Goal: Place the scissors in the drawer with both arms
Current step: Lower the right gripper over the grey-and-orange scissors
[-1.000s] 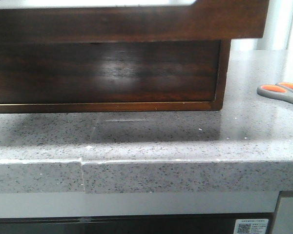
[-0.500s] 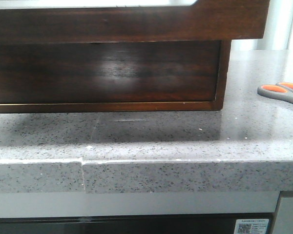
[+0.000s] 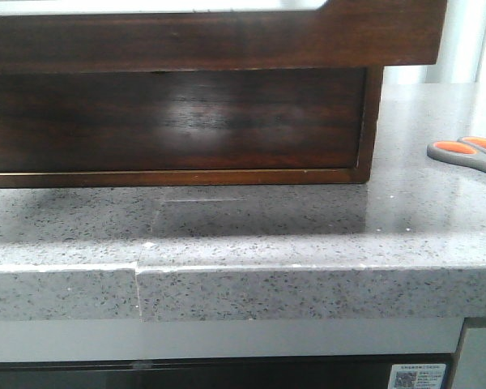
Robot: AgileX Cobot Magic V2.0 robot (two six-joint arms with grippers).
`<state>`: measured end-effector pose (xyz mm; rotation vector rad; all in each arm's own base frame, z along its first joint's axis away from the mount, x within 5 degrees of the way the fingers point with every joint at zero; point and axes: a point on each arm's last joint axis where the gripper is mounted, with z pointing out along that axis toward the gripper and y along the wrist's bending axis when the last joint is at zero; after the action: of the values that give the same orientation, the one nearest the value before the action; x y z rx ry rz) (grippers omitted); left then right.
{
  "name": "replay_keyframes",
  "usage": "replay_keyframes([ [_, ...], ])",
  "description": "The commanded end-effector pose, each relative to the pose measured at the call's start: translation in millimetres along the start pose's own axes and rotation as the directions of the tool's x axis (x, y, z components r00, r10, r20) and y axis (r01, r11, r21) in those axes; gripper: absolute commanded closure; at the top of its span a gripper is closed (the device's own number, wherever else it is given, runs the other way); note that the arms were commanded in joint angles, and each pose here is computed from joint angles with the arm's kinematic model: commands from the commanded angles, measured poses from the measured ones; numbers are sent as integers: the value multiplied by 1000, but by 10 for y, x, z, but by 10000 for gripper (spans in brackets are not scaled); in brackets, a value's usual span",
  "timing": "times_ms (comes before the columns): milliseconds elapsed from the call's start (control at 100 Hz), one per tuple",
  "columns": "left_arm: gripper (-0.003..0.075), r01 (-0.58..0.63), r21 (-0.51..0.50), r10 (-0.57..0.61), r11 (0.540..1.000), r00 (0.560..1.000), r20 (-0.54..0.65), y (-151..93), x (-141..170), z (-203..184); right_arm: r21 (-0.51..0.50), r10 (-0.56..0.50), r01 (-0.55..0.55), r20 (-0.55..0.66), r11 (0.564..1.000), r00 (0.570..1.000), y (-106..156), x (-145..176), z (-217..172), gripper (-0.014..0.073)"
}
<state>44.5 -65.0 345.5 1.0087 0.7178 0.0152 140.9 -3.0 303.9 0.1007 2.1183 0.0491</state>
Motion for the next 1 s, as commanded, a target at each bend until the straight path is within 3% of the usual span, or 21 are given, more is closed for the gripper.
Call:
replay_keyframes([
  [0,407,53,-29,-52,998,998,41,94,-86,12,-4,-38,38,12,999,999,31,-281,80,299],
  [140,407,53,-29,-52,998,998,41,94,-86,12,-4,-38,38,-150,999,988,50,-490,370,186],
  [370,407,53,-29,-52,998,998,36,94,-81,13,-6,-37,37,-358,999,933,75,-708,870,182],
  [540,407,53,-30,-52,998,998,27,94,-73,13,-5,-31,32,-503,999,864,80,-737,1179,182],
  [990,407,53,-30,-52,998,998,24,95,-71,13,-36,-47,31,-613,999,789,192,-747,1588,186],
])
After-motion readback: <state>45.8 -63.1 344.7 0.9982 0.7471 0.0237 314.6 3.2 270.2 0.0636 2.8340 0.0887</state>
